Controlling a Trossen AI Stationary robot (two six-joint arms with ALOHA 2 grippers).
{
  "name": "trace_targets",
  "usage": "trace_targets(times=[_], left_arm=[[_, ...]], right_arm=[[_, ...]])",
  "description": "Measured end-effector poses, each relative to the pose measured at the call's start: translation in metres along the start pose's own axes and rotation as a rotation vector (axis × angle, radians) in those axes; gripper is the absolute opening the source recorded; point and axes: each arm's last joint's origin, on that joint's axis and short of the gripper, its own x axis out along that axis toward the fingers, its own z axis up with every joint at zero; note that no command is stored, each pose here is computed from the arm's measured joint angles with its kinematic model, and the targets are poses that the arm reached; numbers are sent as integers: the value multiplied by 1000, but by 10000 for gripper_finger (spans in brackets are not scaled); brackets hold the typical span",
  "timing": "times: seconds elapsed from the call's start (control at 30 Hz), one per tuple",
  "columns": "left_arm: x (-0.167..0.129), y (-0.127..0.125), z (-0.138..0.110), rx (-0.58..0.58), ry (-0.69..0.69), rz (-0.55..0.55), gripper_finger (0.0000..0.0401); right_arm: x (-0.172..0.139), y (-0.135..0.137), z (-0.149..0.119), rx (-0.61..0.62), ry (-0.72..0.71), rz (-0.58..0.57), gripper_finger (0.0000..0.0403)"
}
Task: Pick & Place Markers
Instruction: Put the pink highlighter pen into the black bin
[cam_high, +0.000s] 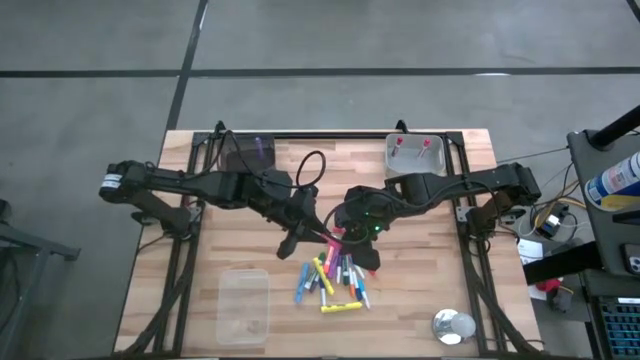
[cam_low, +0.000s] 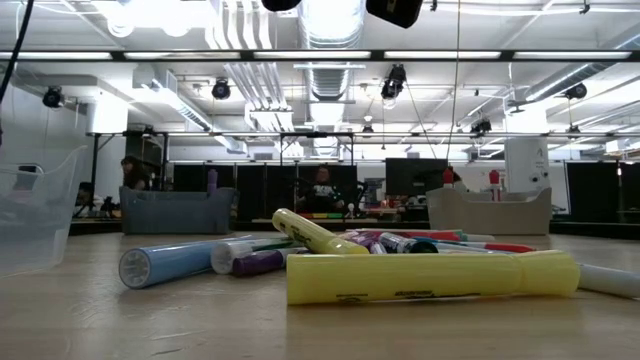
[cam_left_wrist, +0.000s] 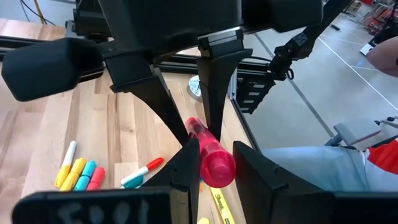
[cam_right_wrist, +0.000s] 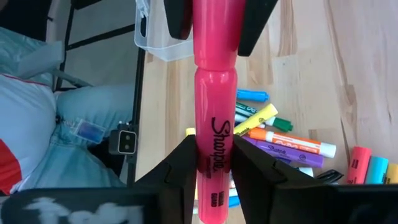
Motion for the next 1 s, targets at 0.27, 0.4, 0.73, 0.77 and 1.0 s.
trace_targets(times=[0.27,0.4,0.73,0.77,1.0], left_arm=[[-1,0,-3,-6,28,6,81],[-4,0,-7,-18,72,21,81],[-16,-2,-4,-21,57,54,80],[-17,-2,-4,-22,60,55,80],[-25,-1,-4,-27,108,113,80]], right_arm=[[0,-1,1,-3,-21,-24,129],[-2,-1,1,-11,-27,-38,153],[-7,-1,1,-55,-36,-53,180],[-7,0,1,-55,-36,-53,180],[-12,1,0,-77,-46,-47,179]])
